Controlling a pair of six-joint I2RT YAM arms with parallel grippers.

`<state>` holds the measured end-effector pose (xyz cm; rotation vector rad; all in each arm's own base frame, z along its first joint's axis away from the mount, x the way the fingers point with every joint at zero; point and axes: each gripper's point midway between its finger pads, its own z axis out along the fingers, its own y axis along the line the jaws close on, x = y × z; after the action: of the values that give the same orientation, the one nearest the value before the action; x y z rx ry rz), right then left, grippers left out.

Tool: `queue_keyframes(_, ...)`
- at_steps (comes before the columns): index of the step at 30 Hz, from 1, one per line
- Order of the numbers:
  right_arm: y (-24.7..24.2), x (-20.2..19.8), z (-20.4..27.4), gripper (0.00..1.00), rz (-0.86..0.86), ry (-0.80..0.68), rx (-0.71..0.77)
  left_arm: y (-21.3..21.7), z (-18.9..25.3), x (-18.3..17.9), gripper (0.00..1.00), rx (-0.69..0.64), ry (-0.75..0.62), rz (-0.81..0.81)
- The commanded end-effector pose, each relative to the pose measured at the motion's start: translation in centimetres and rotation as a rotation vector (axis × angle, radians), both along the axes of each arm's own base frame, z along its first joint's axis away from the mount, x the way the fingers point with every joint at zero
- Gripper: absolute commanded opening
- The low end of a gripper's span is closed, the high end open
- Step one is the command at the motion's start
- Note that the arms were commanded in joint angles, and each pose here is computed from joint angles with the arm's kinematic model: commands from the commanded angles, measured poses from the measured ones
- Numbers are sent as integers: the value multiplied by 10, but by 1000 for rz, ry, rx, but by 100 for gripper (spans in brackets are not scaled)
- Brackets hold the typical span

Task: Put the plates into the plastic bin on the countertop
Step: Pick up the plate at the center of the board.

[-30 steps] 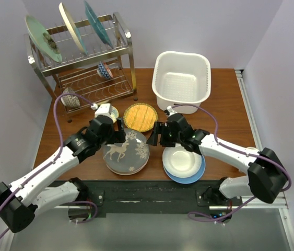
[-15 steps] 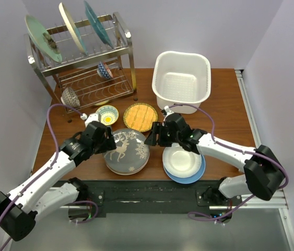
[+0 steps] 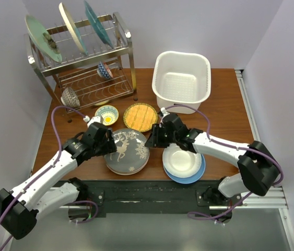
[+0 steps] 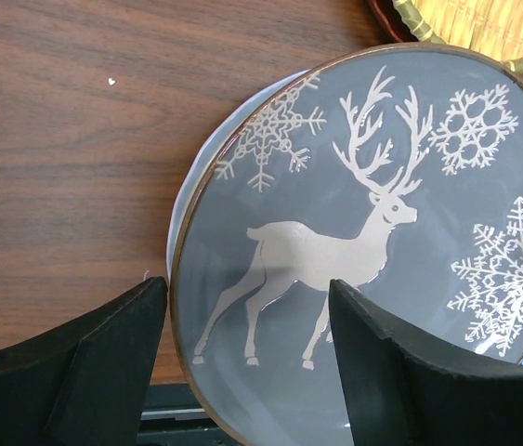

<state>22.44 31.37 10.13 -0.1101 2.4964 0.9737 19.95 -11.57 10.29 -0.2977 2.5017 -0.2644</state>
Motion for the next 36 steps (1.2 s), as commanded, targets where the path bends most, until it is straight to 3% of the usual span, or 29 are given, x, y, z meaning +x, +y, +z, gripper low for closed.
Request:
queue_keyframes(1,25,5,32,27,61,-54,108,-8,15,11,73,-40,-48,-3)
queue_keyframes(2,27,1,33,17,81,-45,118,-9,16,11,73,-44,-50,-9)
queue_keyframes(5,33,1,39,0,99,-65,146,-12,19,12,73,-55,-61,-31)
queue_keyframes(26,7,-5,81,0,64,-164,112,-20,51,18,70,-125,-179,-71)
queue_keyframes(36,-21,-21,47,0,1,-86,41,-44,24,19,67,-181,-124,-161)
